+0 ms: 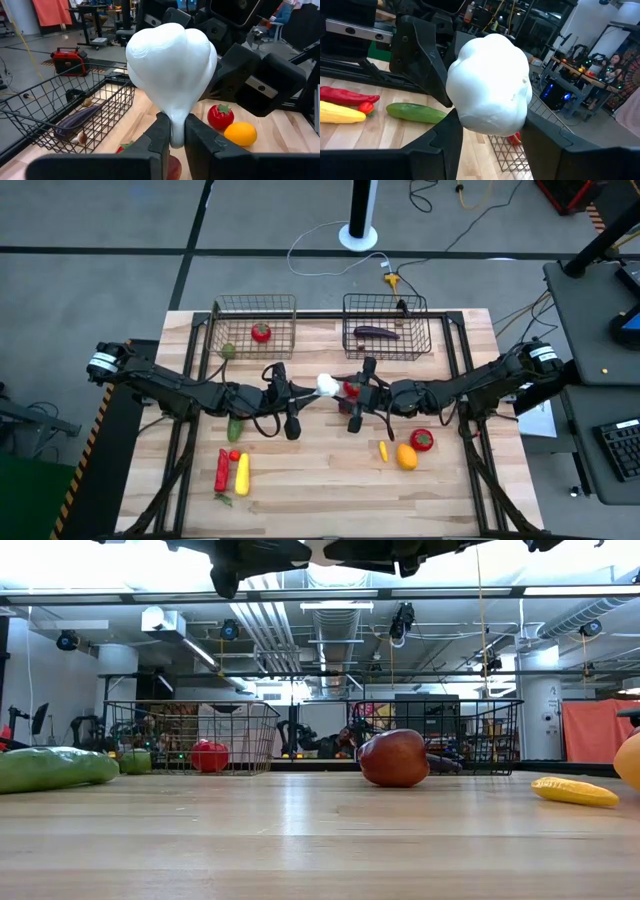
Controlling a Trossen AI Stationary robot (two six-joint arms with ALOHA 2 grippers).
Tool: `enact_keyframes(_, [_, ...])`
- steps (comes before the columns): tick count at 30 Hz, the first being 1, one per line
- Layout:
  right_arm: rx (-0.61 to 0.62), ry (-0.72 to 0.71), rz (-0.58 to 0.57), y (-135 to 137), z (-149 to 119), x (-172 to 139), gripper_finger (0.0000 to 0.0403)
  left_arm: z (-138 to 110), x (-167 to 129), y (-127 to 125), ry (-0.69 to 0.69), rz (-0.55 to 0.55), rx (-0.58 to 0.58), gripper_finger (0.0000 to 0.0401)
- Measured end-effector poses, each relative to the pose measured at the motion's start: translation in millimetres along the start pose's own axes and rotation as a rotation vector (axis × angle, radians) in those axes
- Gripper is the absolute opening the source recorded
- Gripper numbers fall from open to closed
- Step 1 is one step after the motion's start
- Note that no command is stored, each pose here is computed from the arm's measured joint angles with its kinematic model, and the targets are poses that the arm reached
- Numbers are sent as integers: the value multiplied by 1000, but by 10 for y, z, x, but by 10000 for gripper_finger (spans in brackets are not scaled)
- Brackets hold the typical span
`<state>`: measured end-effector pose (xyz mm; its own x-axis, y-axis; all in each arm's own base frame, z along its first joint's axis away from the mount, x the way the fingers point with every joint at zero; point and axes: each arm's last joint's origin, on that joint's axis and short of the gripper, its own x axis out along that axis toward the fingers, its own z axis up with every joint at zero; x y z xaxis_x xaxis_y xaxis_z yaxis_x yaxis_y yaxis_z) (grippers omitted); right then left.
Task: Sort produce into baskets
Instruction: Put the onion into the right wire basket
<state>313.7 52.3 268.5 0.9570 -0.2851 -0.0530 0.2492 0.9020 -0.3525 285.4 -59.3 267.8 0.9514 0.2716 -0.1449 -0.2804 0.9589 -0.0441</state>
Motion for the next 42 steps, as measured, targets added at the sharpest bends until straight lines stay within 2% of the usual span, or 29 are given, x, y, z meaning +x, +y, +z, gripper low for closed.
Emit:
enact_keyframes(7, [38, -4, -22, -28, 29, -22, 164, -37, -1, 13, 30, 30, 15, 114])
enact_keyframes(9, [66, 7, -82, -59, 44, -36, 164, -66, -3, 27, 54, 66, 24, 138])
enact_keyframes(11, [96, 41, -214, -137, 53, -58, 164, -103, -6, 39, 85, 90, 30, 159])
enact_keyframes(15, [87, 237, -491, -440, 61, -89, 164, -188, -19, 58, 161, 109, -1, 187])
enact_keyframes(17, [124, 352, -543, -660, 90, -93, 164, -228, -27, 68, 196, 121, -26, 193])
enact_keyframes(22, [326, 697, -613, -1295, 24, -80, 164, -284, -42, 83, 244, 143, -79, 196])
enact_keyframes(26, [450, 962, -629, -1732, -181, -72, 164, -286, -42, 84, 245, 144, -97, 196])
enact_keyframes(31, [551, 1192, -616, -2102, -557, -52, 164, -286, -43, 83, 245, 144, -101, 196])
enact_keyframes(36, [624, 1322, -574, -2300, -899, -23, 164, -290, -48, 74, 248, 140, -103, 196])
enact_keyframes(42, [614, 1411, -542, -2354, -1152, 60, 189, -309, -65, 55, 265, 134, -104, 196])
